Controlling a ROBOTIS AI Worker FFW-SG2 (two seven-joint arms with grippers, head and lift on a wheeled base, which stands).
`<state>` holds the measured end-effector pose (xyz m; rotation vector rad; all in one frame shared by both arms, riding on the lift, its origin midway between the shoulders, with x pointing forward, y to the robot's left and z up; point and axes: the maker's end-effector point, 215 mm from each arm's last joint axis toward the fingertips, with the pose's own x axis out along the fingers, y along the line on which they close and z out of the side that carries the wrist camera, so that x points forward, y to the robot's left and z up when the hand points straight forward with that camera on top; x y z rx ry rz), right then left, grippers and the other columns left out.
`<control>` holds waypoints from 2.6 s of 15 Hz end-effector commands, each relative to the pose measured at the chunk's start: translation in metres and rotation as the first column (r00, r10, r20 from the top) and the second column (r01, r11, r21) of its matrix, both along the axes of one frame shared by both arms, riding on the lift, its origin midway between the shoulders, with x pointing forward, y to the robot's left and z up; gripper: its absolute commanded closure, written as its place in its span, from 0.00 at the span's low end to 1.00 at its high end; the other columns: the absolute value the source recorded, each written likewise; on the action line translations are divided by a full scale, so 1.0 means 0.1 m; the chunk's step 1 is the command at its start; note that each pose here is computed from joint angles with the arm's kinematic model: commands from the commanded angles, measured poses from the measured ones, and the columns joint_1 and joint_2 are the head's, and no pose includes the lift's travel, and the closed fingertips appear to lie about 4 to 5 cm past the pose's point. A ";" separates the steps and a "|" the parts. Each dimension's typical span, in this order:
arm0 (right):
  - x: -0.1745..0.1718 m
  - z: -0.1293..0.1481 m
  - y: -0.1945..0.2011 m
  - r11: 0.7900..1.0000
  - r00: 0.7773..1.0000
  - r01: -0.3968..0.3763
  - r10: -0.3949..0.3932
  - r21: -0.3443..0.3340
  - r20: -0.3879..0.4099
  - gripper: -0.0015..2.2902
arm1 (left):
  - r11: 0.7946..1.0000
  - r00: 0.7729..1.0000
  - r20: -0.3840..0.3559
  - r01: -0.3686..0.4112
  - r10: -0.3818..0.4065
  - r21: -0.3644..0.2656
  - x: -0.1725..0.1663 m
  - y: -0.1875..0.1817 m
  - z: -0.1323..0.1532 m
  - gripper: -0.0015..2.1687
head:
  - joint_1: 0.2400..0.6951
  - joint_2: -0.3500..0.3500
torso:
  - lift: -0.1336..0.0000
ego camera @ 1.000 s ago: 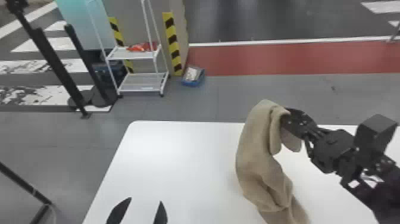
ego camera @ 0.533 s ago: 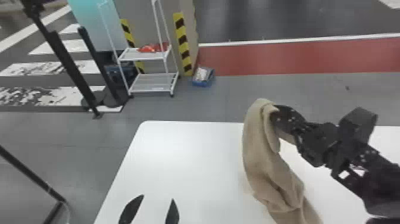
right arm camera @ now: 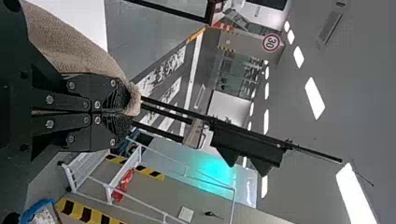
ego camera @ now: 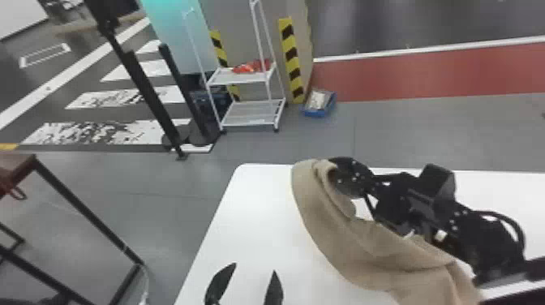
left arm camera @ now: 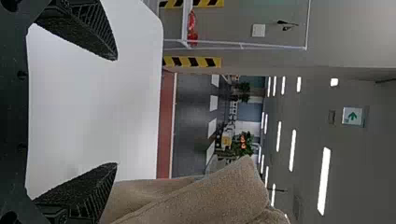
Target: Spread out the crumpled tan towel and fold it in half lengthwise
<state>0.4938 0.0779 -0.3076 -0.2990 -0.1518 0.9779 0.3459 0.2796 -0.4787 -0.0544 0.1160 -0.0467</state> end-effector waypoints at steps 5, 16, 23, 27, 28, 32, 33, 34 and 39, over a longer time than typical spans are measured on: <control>0.76 -1.20 -0.41 0.958 0.975 0.118 -0.161 -0.260 -0.151 0.02 | 1.000 1.000 -0.003 -0.001 0.001 -0.003 0.02 -0.01 -0.03 0.03 | 1.00 1.00 | 1.00; 0.91 -1.90 -1.27 0.847 0.793 0.253 -0.458 -0.467 -0.401 0.02 | 1.000 1.000 -0.005 0.002 -0.002 -0.003 0.02 -0.03 -0.04 0.03 | 1.00 0.92 | 1.00; 0.57 -1.86 -1.66 0.809 0.627 0.254 -0.555 -0.531 -0.546 0.02 | 1.000 1.000 -0.008 0.005 -0.005 -0.001 0.02 -0.02 -0.06 0.03 | 1.00 0.85 | 1.00; 0.08 -1.77 -1.40 0.867 0.617 0.165 -0.462 -0.470 -0.637 0.04 | 1.000 1.000 -0.006 0.006 -0.006 -0.001 0.03 -0.03 -0.05 0.03 | 1.00 0.84 | 1.00; -0.16 -1.81 -1.28 0.873 0.621 0.111 -0.434 -0.475 -0.653 0.04 | 1.000 1.000 -0.006 0.005 -0.005 0.000 0.03 -0.02 -0.05 0.03 | 1.00 0.85 | 1.00; -0.76 -1.97 -1.11 0.851 0.596 0.036 -0.438 -0.523 -0.672 0.08 | 1.000 1.000 -0.008 0.005 -0.005 -0.004 0.04 -0.03 -0.07 0.03 | 1.00 0.97 | 1.00; -0.86 -2.02 -1.18 0.838 0.590 0.028 -0.454 -0.545 -0.668 0.09 | 1.000 1.000 -0.008 0.005 -0.005 -0.004 0.04 -0.03 -0.07 0.03 | 1.00 0.98 | 1.00; -0.95 -2.07 -1.26 0.825 0.590 0.018 -0.464 -0.564 -0.660 0.09 | 1.000 1.000 -0.009 0.005 -0.005 -0.004 0.04 -0.03 -0.08 0.03 | 1.00 0.99 | 1.00; -1.25 -2.26 -1.62 0.783 0.579 -0.013 -0.502 -0.622 -0.643 0.17 | 1.000 1.000 -0.013 0.009 -0.009 -0.005 0.03 -0.05 -0.09 0.03 | 1.00 0.97 | 1.00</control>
